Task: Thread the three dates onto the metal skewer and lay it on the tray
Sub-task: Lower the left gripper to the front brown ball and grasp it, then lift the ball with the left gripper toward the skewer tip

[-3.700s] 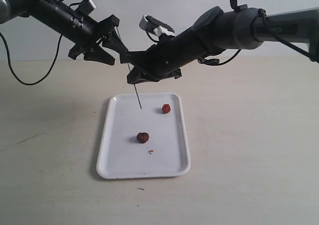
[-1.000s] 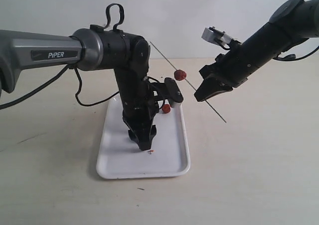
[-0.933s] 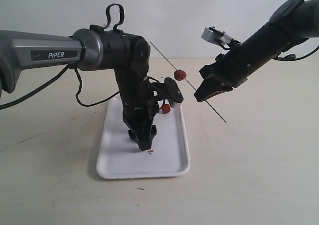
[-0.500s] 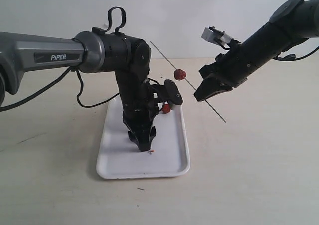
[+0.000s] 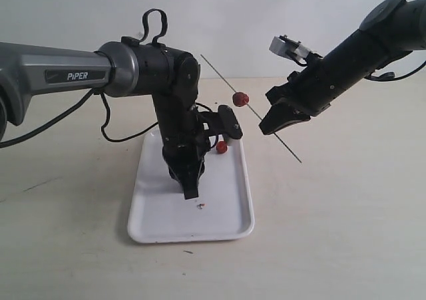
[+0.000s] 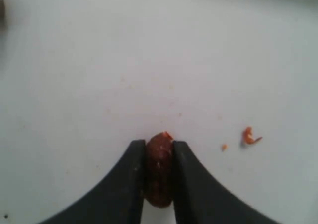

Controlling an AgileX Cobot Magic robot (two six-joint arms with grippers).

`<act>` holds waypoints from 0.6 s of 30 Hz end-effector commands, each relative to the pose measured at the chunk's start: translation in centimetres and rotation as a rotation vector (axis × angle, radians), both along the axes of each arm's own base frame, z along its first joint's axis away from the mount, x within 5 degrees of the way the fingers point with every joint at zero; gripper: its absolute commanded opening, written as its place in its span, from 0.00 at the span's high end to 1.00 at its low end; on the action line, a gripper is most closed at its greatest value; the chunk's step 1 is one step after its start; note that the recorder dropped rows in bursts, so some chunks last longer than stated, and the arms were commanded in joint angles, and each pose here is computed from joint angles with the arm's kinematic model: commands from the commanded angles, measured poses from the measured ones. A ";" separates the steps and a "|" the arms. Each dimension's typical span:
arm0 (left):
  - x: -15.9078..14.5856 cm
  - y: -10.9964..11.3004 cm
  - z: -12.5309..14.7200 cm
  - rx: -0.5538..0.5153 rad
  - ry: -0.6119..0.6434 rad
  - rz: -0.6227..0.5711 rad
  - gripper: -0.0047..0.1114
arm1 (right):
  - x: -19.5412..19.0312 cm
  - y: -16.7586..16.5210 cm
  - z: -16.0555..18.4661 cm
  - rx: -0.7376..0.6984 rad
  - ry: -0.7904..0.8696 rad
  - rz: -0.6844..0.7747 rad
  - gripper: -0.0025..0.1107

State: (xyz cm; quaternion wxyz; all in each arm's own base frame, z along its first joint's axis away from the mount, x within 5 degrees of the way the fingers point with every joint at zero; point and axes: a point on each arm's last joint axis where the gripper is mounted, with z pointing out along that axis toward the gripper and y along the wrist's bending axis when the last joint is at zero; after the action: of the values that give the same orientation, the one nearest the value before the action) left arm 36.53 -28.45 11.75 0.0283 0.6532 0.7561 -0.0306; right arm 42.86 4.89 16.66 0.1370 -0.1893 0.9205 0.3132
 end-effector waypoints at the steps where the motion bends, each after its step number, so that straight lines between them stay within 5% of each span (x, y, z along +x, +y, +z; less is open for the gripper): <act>1: -0.4 0.4 -0.4 0.047 0.056 -0.003 0.82 | 0.0 -0.1 0.2 0.005 -0.018 0.000 0.98; 14: -0.2 0.9 5.3 -0.031 -0.058 0.005 0.82 | 0.0 -0.1 0.2 0.005 -0.019 0.004 0.98; 18: 0.7 2.1 7.7 -0.153 -0.065 0.087 0.82 | -0.1 0.0 0.2 0.007 -0.014 0.019 0.98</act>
State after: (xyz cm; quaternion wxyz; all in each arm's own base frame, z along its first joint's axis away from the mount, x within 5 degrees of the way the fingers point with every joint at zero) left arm 36.53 -27.25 17.62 0.0696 0.6428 0.7621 -0.0345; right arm 42.86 4.89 16.66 0.1384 -0.1935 0.9196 0.3126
